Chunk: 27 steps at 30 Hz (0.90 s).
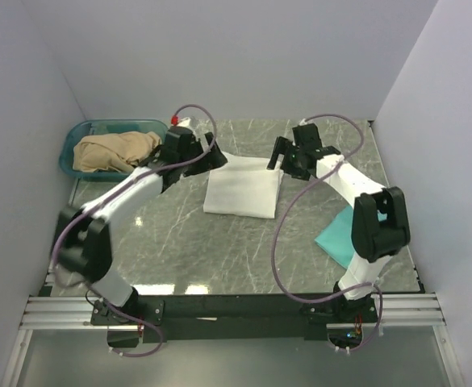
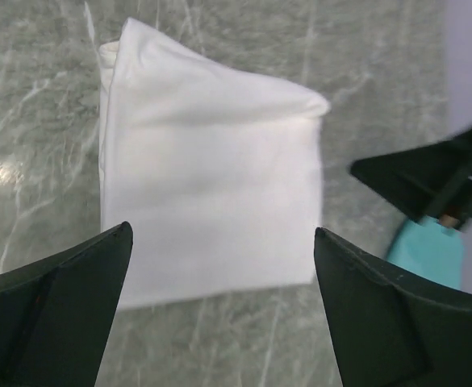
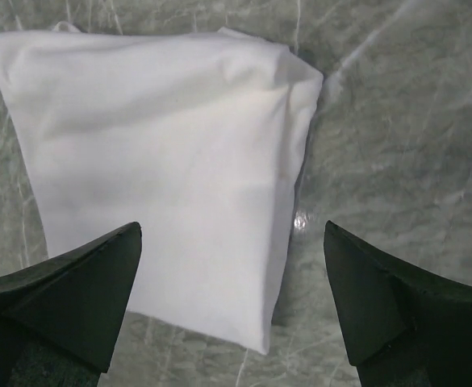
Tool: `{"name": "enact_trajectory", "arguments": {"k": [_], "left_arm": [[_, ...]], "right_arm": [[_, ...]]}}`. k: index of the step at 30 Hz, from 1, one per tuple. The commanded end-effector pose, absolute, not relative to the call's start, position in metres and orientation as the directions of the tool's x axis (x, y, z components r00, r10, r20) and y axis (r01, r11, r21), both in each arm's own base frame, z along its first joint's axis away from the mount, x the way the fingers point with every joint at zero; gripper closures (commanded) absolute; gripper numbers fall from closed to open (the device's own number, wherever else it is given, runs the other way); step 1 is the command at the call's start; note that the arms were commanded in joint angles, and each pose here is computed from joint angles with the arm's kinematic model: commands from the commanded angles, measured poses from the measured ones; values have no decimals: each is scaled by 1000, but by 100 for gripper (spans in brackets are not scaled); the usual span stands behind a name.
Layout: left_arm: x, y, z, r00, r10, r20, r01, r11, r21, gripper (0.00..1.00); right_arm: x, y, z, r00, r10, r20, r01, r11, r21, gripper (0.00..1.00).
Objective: Fold and stack the t-shirts
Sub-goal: Fold the tshirt, then neatly place the folded tshirt to the corner
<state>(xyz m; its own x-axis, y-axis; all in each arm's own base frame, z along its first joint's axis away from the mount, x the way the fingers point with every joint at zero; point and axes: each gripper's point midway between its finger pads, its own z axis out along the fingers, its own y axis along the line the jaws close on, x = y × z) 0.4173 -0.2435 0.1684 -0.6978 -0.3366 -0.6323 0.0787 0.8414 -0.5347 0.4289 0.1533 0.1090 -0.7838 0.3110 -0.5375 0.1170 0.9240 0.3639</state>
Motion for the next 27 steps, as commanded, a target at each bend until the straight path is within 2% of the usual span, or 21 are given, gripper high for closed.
{"name": "enact_trajectory", "arguments": {"k": [1, 2, 3, 5, 9, 14, 18, 20, 22, 23, 26, 27], "left_arm": [[390, -216, 217, -581, -422, -695, 58, 831, -553, 1], [374, -204, 197, -602, -426, -676, 10, 842, -540, 1], [360, -195, 213, -567, -465, -680, 6, 823, -568, 1], [340, -179, 194, -564, -499, -658, -61, 820, -569, 1], [300, -162, 197, -549, -541, -638, -67, 789, -611, 1], [273, -149, 181, -557, -555, -618, -92, 780, -619, 1], [264, -140, 179, -550, -559, -621, -114, 786, -607, 1], [262, -137, 178, -550, -558, -622, -125, 791, -599, 0], [261, -135, 179, -542, -560, -627, -123, 791, -600, 1], [260, -135, 179, -543, -559, -626, -123, 791, -600, 0], [260, -135, 180, -536, -563, -629, -116, 787, -606, 1], [260, -136, 181, -536, -563, -629, -113, 786, -608, 1]], "right_arm": [[413, 144, 87, -779, 322, -538, 166, 933, 319, 0], [408, 147, 80, -792, 314, -523, 165, 936, 313, 0], [405, 149, 70, -804, 307, -508, 168, 939, 301, 0], [404, 156, 62, -817, 288, -499, 154, 944, 293, 0], [411, 165, 53, -829, 264, -494, 153, 955, 254, 1], [420, 171, 34, -843, 266, -468, 190, 960, 204, 2], [422, 175, 14, -860, 252, -444, 207, 967, 149, 9], [420, 181, 14, -864, 236, -444, 199, 971, 128, 16], [417, 184, 13, -865, 215, -453, 193, 976, 97, 35], [416, 184, 13, -865, 210, -455, 193, 978, 84, 49], [412, 175, 15, -857, 206, -473, 216, 976, 34, 75], [412, 173, 21, -848, 210, -486, 224, 974, 31, 80]]}}
